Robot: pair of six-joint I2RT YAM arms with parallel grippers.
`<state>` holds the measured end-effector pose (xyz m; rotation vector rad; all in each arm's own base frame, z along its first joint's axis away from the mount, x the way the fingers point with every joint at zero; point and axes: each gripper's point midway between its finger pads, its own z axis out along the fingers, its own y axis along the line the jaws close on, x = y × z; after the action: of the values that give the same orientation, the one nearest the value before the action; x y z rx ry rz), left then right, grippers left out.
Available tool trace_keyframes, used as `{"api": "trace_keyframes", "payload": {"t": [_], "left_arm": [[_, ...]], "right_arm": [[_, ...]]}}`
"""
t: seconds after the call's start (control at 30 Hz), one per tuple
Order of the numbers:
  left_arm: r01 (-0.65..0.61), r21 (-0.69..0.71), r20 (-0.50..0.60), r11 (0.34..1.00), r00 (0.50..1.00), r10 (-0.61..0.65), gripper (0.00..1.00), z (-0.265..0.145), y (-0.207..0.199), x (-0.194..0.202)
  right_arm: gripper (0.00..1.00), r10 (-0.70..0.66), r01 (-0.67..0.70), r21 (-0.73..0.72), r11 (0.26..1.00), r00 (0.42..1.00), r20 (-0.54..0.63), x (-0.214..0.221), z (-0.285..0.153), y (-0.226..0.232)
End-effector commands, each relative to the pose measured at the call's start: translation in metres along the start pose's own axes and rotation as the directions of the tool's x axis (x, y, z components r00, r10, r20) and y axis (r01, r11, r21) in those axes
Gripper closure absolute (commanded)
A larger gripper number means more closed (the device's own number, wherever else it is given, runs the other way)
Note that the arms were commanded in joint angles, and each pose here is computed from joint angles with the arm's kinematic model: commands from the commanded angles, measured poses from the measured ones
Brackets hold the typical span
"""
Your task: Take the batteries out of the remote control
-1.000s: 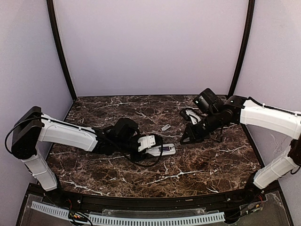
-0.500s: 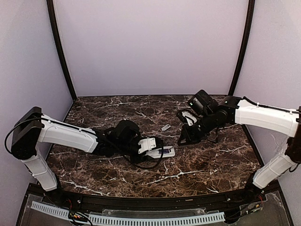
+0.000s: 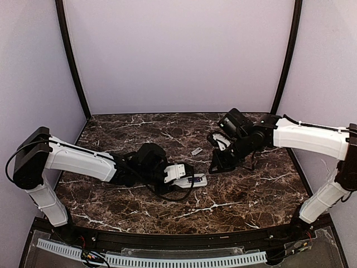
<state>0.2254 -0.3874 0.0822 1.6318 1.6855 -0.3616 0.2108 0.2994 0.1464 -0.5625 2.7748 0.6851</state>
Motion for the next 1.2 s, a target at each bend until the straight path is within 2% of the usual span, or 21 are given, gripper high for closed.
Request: {"api": "trace_keyframes", "payload": {"t": [0.0, 0.67, 1.17], "left_arm": [[-0.004, -0.010, 0.023, 1.000, 1.000, 0.005, 1.00, -0.005, 0.003, -0.012], [-0.003, -0.010, 0.033, 1.000, 0.999, 0.003, 1.00, -0.005, 0.003, -0.017], [0.019, -0.006, 0.089, 1.000, 0.996, -0.019, 1.00, -0.011, 0.002, -0.025]], "right_arm": [[1.00, -0.005, 0.005, -0.001, 1.000, 1.000, 0.024, -0.009, 0.000, 0.006], [1.00, -0.010, 0.010, 0.003, 1.000, 1.000, 0.018, -0.008, 0.007, 0.007], [1.00, -0.004, 0.006, -0.078, 0.997, 1.000, 0.030, 0.002, 0.008, 0.006]]}}
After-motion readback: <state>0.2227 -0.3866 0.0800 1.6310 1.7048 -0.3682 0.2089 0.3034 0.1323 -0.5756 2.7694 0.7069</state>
